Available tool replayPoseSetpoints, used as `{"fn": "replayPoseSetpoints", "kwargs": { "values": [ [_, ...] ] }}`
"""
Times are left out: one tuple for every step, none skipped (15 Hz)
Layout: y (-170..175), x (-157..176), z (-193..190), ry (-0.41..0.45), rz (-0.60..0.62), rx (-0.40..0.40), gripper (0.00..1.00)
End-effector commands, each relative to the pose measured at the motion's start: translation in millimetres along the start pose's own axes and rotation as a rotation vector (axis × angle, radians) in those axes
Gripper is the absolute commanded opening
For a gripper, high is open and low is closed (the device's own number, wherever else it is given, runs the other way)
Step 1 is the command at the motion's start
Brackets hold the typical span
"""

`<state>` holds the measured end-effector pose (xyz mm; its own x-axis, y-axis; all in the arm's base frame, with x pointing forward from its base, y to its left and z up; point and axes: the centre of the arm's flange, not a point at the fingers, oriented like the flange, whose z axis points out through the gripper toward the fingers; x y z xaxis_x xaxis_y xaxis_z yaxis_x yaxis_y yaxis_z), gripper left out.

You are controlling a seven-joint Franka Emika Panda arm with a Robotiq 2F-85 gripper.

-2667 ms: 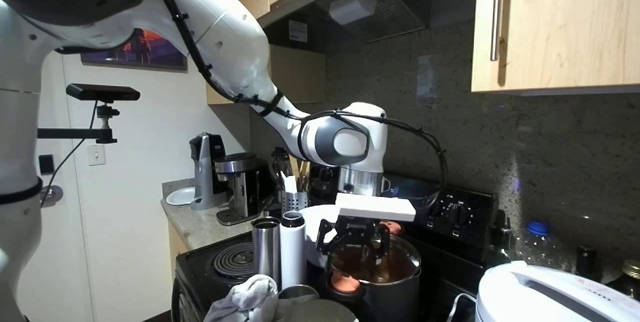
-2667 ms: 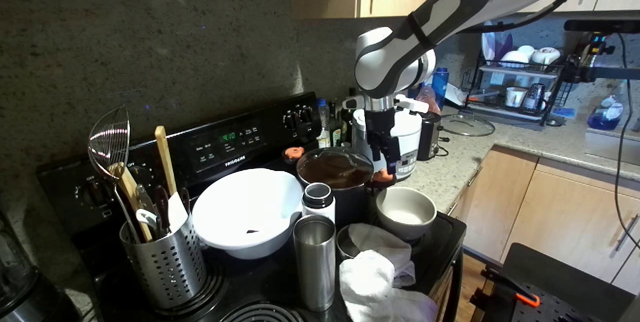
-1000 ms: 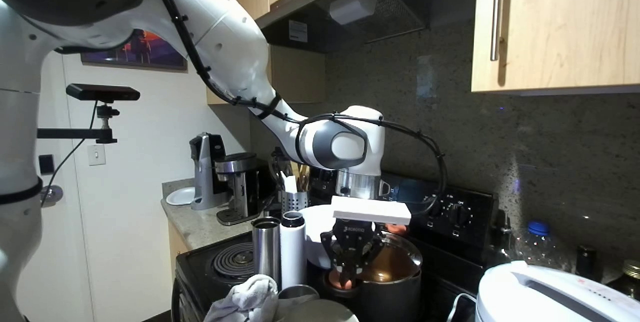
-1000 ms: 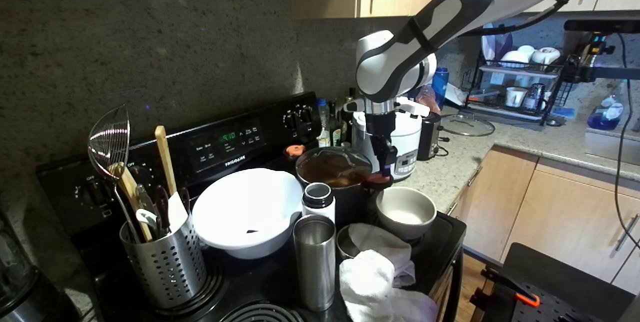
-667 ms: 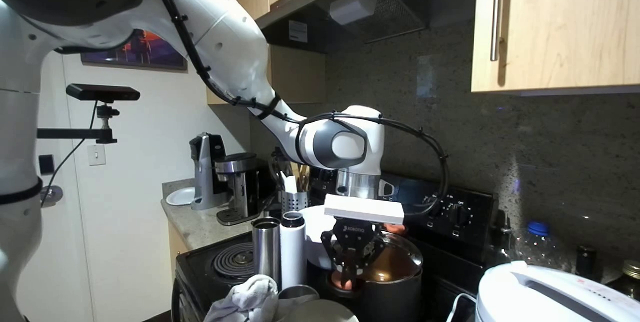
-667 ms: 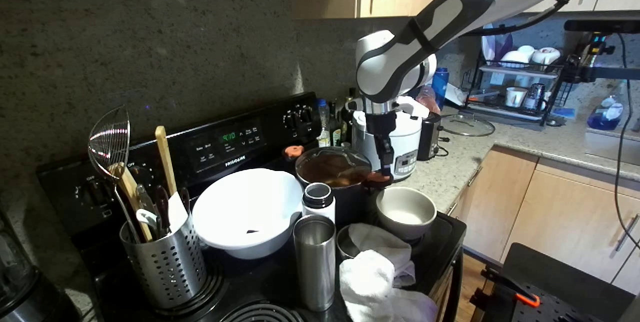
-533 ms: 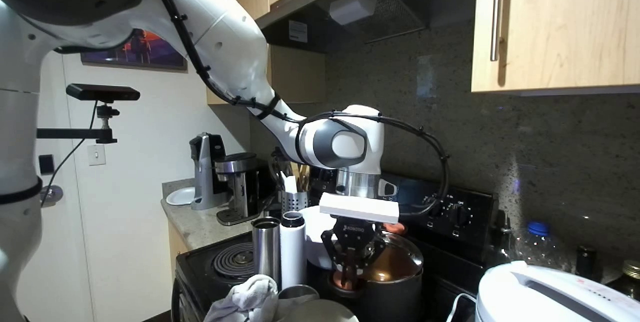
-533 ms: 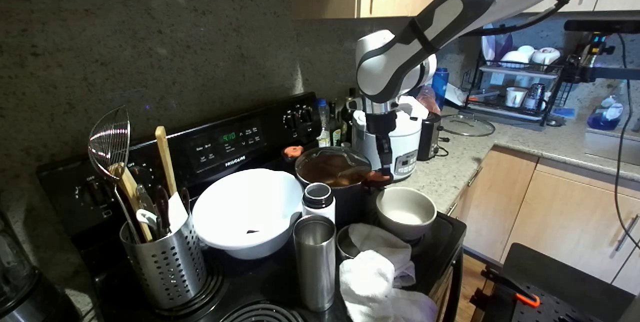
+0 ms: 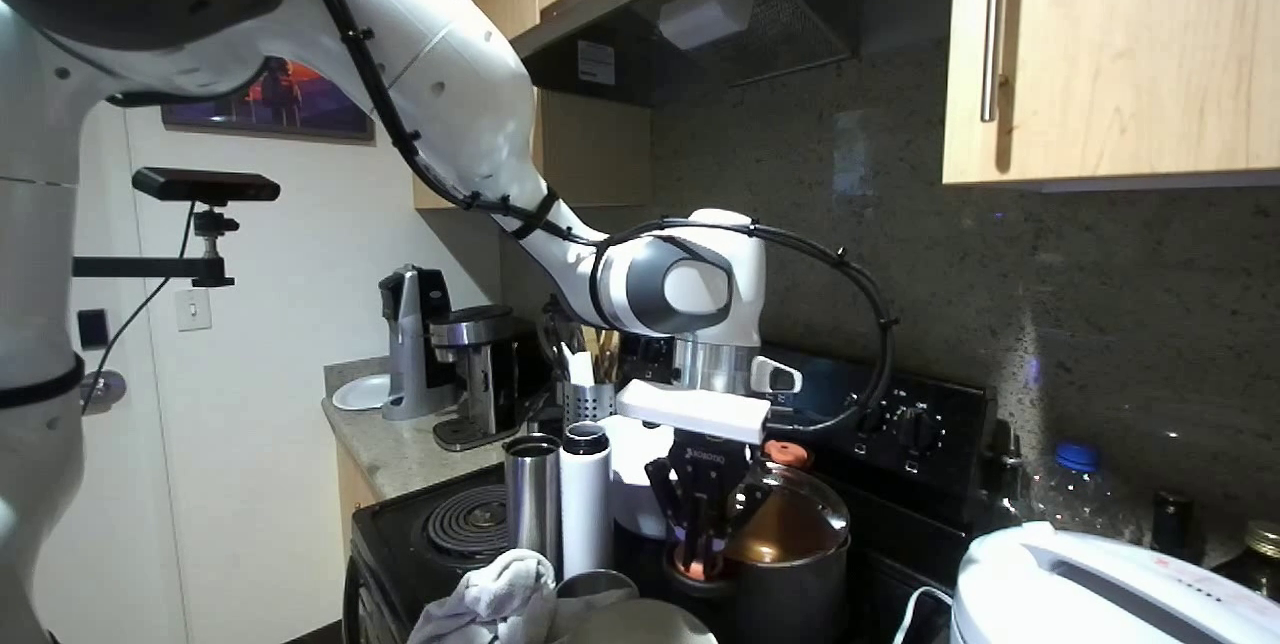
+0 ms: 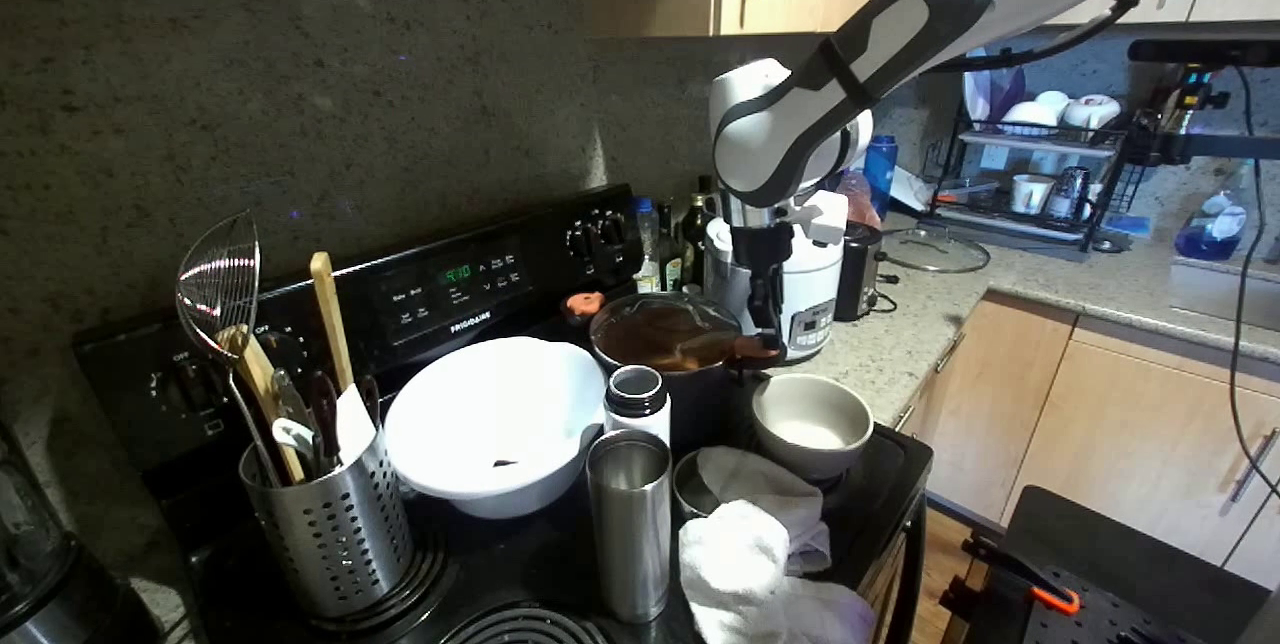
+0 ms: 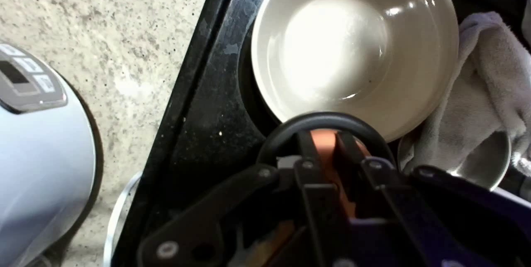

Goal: Turn the pot clockwise

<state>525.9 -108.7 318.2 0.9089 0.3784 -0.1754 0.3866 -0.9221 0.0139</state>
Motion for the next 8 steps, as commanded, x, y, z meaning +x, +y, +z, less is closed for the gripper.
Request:
{"fn": "replayPoseSetpoints", "kwargs": {
  "values": [
    [-8.4,-4.5,-9.5,-0.019,0.131,-0.018,0.05],
    [-9.7,-4.1,-9.3,-0.02,0.167,-0.017,0.05],
    [-11.1,-3.6,-9.1,-0.019,0.202,-0.012,0.05],
    [-12.1,-3.1,-9.1,-0.02,0.236,-0.009,0.05],
    [-13.2,-2.3,-9.1,-0.021,0.267,-0.005,0.05],
    [-14.3,-1.7,-9.6,-0.02,0.295,-0.003,0.05],
    [-15.6,-1.0,-9.9,-0.017,0.325,-0.004,0.05],
    [-16.6,-0.6,-10.6,-0.017,0.352,-0.001,0.05]
  ]
}}
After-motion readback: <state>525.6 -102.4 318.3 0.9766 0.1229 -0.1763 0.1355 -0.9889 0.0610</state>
